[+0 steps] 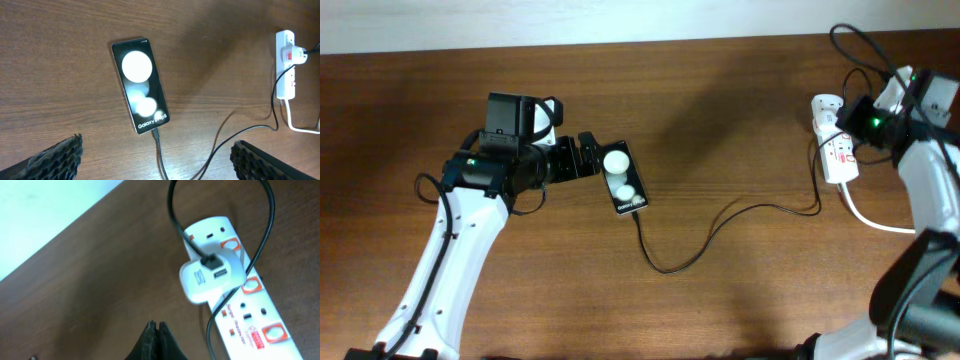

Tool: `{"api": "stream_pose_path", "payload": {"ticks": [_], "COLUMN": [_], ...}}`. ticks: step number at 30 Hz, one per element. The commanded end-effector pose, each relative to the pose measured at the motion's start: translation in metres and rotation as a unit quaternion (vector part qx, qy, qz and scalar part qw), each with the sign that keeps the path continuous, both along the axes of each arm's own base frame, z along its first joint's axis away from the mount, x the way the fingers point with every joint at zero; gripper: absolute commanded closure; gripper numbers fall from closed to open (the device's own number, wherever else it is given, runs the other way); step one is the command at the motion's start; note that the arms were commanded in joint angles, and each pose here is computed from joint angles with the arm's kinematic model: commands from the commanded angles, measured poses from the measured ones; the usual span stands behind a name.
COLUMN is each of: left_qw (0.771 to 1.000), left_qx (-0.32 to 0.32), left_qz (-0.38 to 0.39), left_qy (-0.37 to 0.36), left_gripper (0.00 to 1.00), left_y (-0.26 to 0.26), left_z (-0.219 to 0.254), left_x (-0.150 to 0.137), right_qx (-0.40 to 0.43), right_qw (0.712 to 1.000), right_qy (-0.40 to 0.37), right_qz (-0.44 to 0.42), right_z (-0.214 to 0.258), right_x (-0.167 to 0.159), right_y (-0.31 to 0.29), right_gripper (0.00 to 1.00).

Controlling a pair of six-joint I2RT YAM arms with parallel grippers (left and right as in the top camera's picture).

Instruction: Plug charger to phone and switch on socket

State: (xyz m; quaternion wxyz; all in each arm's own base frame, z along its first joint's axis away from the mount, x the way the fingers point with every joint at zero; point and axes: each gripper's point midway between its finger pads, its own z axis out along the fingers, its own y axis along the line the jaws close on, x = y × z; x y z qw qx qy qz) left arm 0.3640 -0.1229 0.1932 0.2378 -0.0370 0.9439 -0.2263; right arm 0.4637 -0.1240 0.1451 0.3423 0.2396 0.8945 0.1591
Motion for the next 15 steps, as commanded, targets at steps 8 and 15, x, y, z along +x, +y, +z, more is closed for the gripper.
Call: {"api": "stream_pose_path", "payload": {"ticks": [8, 15], "left_qw": [1.0, 1.0], "left_qx": [0.006, 0.006], "left_qz": [-0.004, -0.004], "left_qy": [-0.007, -0.007], "left_gripper": [0.01, 0.01], "left_y": [0.001, 0.001], "left_z": [0.002, 0.002], "left_x": [0.001, 0.002], "right_qx": [-0.023, -0.012], "right_qw": [0.995, 0.992], "right_qy": [0.057, 0.074], "right_qz": [-0.084, -0.102], "right_z": [-0.047, -0.081], "right_x": [0.025, 0.022], "right_y": [-0.069, -0.09], "right_gripper": [0.96, 0.96]}}
